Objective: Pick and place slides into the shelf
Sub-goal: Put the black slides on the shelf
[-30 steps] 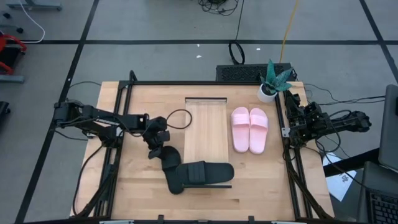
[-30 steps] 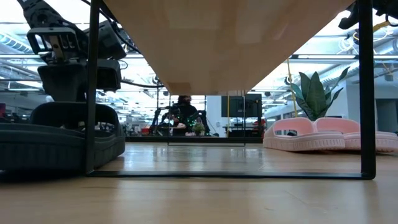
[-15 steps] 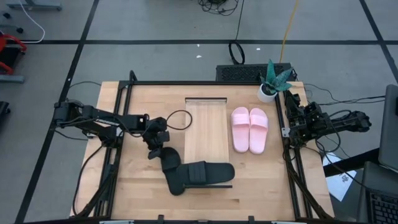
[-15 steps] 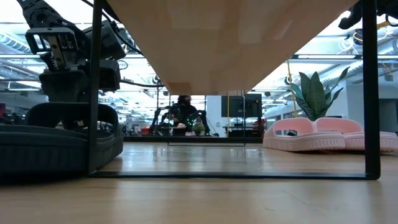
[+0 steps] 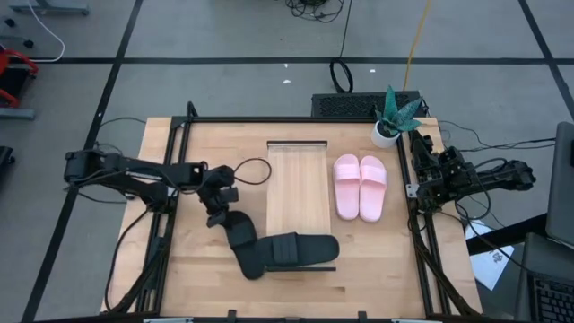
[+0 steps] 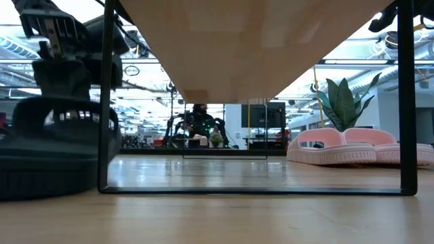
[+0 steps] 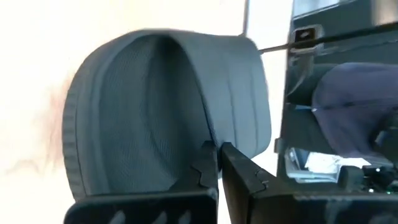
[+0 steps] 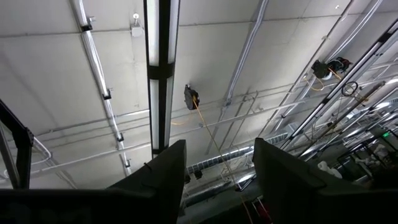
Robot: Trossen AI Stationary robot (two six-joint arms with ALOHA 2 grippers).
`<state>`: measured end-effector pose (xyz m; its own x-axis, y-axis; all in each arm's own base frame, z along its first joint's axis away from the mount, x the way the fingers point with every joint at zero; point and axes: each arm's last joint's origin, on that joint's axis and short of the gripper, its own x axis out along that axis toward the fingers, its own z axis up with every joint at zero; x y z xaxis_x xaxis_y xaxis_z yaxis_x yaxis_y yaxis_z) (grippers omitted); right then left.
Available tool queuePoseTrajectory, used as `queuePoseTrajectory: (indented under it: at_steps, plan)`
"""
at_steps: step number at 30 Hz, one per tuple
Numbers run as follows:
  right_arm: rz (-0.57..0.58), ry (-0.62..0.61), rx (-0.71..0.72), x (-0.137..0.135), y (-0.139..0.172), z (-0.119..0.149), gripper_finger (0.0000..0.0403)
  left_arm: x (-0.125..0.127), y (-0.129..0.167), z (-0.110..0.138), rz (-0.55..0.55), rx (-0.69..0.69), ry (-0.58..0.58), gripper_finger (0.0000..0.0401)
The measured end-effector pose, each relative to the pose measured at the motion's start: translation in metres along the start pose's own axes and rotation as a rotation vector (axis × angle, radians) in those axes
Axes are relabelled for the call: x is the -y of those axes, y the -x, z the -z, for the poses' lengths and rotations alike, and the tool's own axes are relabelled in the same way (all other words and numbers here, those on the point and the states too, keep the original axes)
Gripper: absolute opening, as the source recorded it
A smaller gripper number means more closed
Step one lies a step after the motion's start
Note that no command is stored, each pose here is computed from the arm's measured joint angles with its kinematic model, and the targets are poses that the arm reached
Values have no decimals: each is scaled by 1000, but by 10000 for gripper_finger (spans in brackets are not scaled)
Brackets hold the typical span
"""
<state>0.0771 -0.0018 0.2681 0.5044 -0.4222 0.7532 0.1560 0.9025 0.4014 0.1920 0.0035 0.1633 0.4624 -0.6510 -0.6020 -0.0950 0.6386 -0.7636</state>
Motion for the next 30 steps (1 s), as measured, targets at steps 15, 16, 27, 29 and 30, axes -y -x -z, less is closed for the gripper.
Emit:
queuePoseTrajectory:
  at_steps: [15,16,27,29,30]
  plan:
    - [0,1,-1,0,0,0,178,31,52,35,33,151,85,0]
    - [0,1,-1,0,0,0,178,33,54,36,37,168,83,0]
    - [0,2,-4,0,0,0,178,43,70,50,17,241,127,0]
    - [0,2,-4,0,0,0,178,46,74,51,-6,247,131,0]
    - [0,2,-4,0,0,0,178,49,77,52,-21,246,137,0]
